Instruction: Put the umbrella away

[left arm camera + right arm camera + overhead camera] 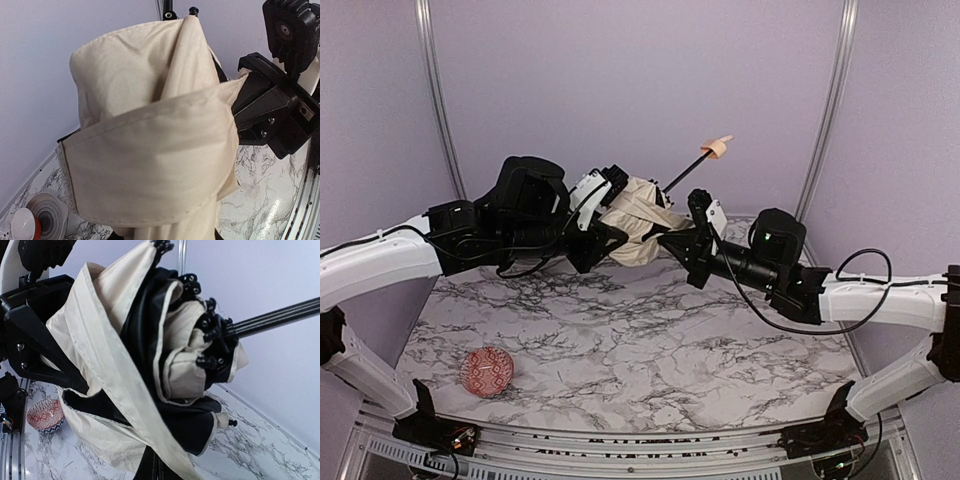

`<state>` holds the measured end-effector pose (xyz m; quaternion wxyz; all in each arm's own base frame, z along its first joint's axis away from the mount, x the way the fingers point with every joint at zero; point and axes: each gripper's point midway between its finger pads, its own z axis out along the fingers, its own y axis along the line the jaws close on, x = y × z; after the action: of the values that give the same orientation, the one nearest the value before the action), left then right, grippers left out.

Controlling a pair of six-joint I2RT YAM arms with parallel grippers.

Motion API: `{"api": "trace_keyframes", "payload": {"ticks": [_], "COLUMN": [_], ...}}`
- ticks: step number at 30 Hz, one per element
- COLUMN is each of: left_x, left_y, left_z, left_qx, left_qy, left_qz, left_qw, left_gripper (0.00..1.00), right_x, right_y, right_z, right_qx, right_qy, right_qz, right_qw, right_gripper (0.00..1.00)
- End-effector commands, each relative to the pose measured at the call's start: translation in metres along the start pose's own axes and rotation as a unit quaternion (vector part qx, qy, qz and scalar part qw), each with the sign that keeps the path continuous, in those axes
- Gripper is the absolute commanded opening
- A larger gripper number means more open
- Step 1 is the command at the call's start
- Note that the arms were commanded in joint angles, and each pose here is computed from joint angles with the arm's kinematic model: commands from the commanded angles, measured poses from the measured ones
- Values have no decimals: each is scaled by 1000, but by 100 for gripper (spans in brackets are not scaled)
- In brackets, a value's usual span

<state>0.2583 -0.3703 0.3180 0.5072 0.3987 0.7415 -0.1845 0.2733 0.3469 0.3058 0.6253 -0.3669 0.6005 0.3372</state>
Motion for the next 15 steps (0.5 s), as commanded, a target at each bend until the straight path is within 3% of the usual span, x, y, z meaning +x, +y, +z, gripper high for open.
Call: {"api": "trace_keyframes", "payload": {"ticks": [1,7,12,15], "left_x": [9,55,73,74], "left_y": [3,19,23,27], "left_z": [-19,0,13,16], "left_qx": [5,-51,-76,-89], "left_qy": [15,111,139,143], "left_qz": [22,43,26,26], "left_qw": [1000,992,987,985], "left_gripper": [0,0,0,0], "right_x": [-1,16,57,75], "right_y": [-55,-29,-4,13], "right_z": [-21,-22,-43,-71], "right_qx": [95,14,-32,-55], "right_qy": [15,53,108,120], "right_qz": [-19,-35,11,6], "right_qw": [995,998,994,991], "right_gripper": [0,1,26,35]}}
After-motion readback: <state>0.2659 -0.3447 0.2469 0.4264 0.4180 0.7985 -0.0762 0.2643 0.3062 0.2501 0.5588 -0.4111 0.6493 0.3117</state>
